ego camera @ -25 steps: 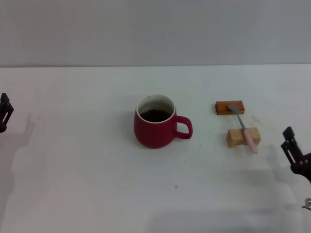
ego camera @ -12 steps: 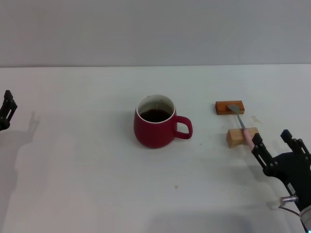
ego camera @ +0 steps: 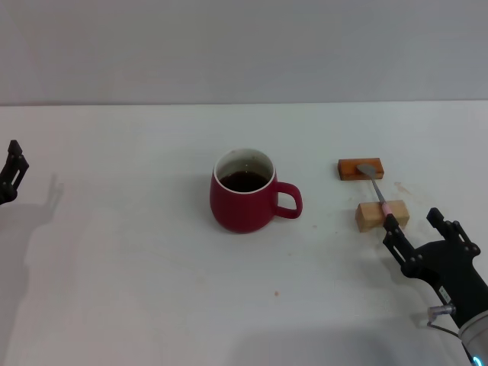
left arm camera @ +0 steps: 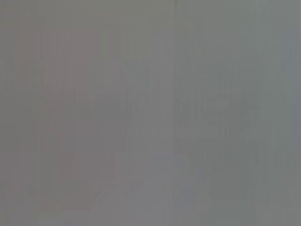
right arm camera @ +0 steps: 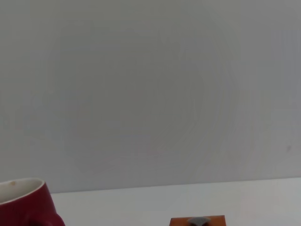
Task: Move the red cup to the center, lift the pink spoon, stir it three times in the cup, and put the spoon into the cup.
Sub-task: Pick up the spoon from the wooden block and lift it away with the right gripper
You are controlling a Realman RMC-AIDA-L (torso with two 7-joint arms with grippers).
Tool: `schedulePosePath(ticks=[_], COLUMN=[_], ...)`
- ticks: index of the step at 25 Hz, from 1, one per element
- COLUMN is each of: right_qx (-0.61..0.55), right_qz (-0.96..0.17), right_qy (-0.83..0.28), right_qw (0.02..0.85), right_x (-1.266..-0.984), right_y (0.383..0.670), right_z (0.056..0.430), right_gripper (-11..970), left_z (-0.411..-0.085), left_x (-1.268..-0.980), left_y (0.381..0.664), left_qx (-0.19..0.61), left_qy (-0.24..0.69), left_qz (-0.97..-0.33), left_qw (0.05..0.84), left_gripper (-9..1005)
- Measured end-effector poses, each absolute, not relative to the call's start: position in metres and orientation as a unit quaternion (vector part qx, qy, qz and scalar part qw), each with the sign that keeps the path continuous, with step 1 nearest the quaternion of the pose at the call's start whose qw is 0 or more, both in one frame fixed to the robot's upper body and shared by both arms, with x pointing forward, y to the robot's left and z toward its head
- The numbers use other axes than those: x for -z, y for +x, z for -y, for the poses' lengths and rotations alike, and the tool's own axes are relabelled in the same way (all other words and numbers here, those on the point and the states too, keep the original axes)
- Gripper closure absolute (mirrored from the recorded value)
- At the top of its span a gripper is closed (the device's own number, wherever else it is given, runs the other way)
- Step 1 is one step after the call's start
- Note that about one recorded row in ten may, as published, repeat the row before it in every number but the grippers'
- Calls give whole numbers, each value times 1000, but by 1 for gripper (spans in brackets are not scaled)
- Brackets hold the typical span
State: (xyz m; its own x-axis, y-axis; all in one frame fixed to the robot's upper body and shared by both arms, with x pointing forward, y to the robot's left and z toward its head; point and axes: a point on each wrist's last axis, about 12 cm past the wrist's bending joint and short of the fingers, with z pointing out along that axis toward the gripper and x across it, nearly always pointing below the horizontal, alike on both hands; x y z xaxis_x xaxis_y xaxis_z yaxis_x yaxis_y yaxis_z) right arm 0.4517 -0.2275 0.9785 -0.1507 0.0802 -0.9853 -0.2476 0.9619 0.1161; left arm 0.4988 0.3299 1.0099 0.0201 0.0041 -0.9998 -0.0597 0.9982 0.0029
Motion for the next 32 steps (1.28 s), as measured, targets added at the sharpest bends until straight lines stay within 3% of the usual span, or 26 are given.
schedulePosePath(ticks=[23, 32], right_qx=[-129, -133], right_qz=[-767, -768], right_qy=[-69, -71], right_qw=[624, 623], right_x=[-974, -974], right_y=[460, 459], right_z=[222, 220], right_gripper=[236, 442], left_z=[-328, -327], left_x=[-1011, -1011], left_y=[501, 500], left_qx=[-19, -17], left_qy=[-16, -15], left_qz=[-698, -697], left_qw=[715, 717], left_gripper=[153, 153])
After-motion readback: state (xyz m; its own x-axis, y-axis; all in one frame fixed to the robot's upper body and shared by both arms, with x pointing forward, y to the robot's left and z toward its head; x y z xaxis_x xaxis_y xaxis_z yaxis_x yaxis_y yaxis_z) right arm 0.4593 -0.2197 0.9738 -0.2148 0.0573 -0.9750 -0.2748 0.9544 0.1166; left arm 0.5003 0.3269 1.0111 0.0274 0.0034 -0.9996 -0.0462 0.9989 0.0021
